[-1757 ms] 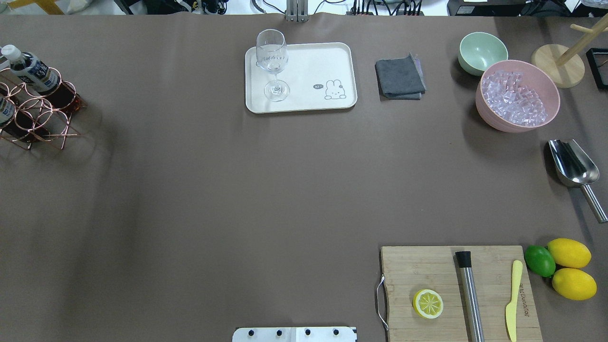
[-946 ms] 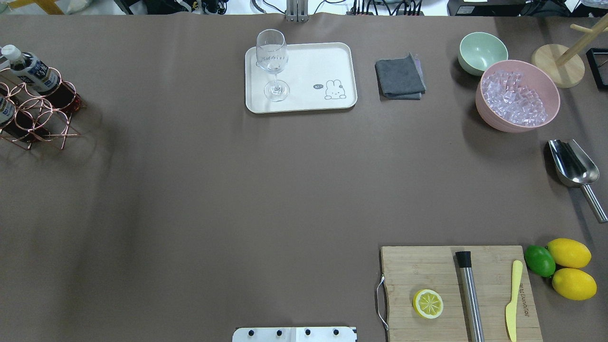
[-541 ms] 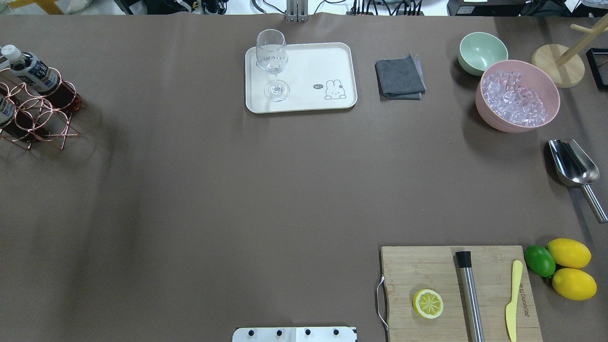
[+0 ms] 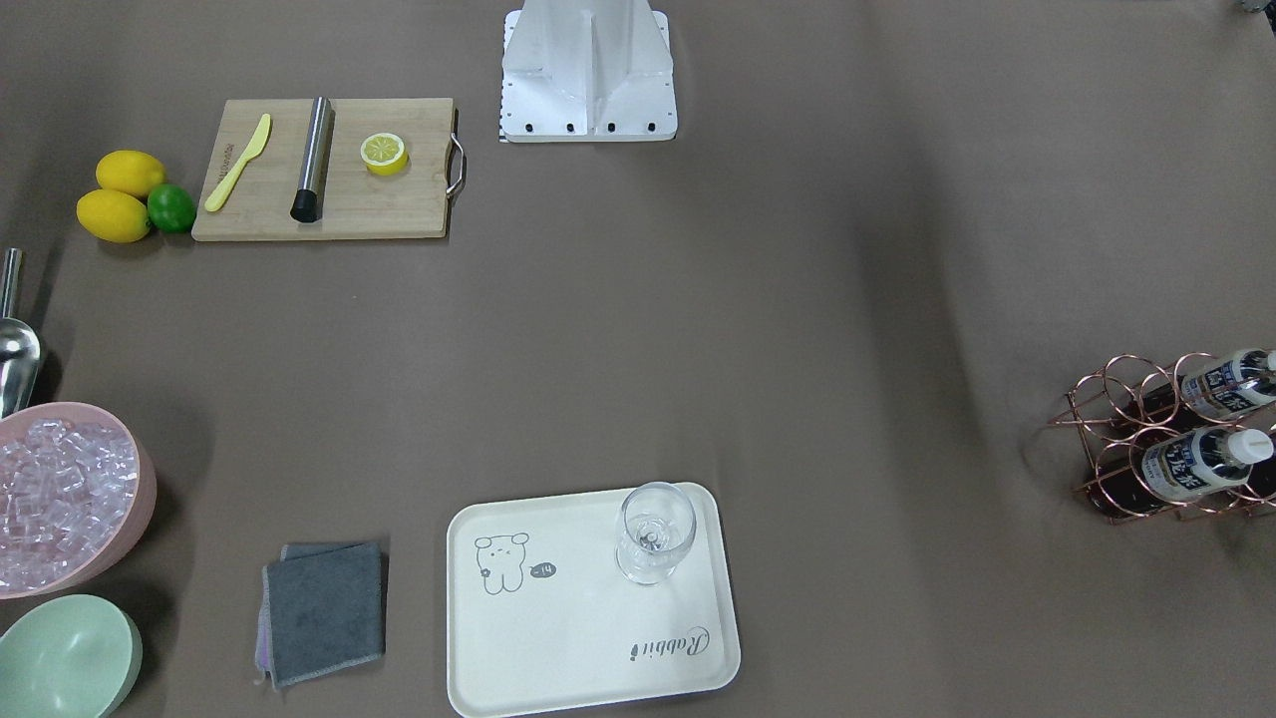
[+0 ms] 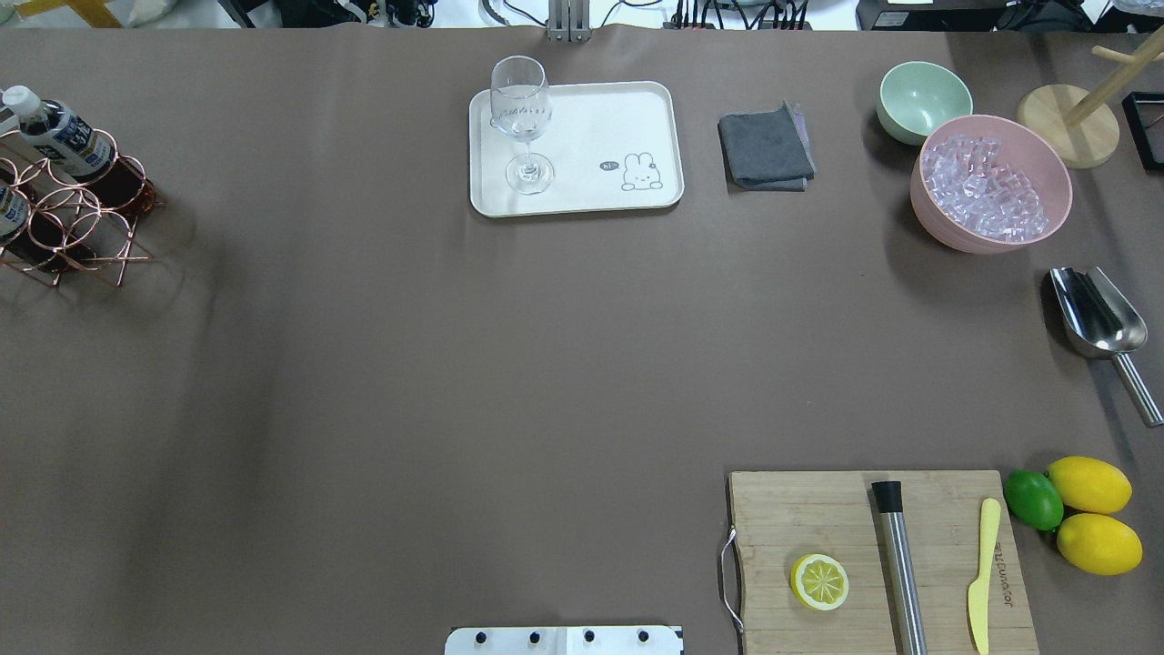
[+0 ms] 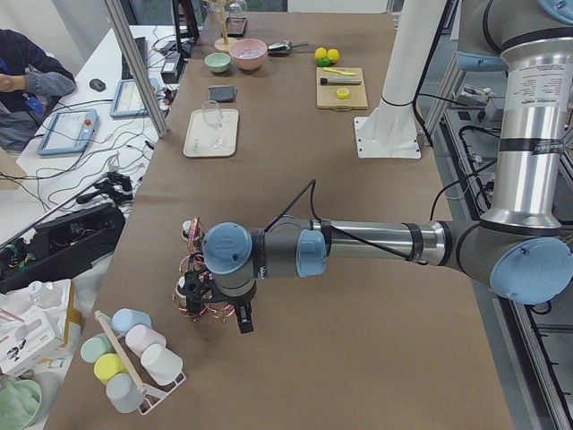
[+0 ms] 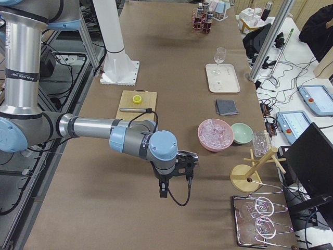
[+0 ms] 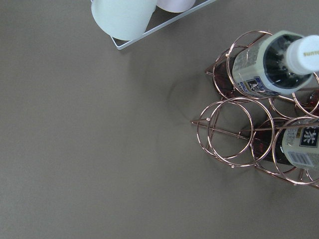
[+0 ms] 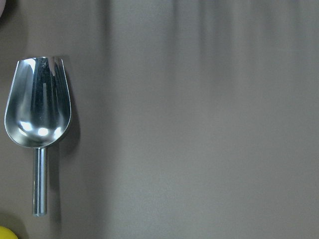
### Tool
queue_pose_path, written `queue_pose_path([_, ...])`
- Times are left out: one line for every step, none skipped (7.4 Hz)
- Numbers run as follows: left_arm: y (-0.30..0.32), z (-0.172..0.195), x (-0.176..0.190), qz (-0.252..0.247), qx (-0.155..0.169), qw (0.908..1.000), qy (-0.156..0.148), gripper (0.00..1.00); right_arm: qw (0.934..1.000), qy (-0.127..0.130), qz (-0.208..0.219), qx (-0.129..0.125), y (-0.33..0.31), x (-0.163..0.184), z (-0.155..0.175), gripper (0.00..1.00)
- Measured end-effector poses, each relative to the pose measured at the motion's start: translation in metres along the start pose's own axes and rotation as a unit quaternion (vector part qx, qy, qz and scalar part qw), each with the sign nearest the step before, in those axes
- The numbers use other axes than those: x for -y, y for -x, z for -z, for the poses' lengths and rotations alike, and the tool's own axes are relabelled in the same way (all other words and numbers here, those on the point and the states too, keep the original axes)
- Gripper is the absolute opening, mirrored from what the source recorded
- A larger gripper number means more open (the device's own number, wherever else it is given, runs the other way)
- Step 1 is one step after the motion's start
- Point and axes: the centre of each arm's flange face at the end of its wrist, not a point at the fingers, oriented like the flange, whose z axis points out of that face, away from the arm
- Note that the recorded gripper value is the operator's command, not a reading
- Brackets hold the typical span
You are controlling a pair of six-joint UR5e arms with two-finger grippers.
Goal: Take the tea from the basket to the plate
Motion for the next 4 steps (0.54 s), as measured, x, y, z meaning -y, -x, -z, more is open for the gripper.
queue_pose_path([0.002,0.005,0.001,0.014,-0.001,0.9999,0.004,0.97,1.0000,0.002,-0.001,0.001,-0.001,-0.002,-0.002,1.00])
queue_pose_path([-0.002,0.012,0.004,0.015,-0.005,0.9999,0.003,0.97,1.0000,0.003,-0.003,0.002,-0.002,-0.003,-0.003,1.00])
queue_pose_path([-0.006,0.017,0.007,0.014,-0.006,0.9999,0.000,0.96,1.0000,0.002,-0.001,0.002,-0.002,-0.003,-0.003,1.00])
queue_pose_path([-0.011,0.023,0.012,0.013,-0.007,0.9999,-0.005,0.96,1.0000,0.001,0.000,0.002,-0.001,-0.004,-0.002,1.00])
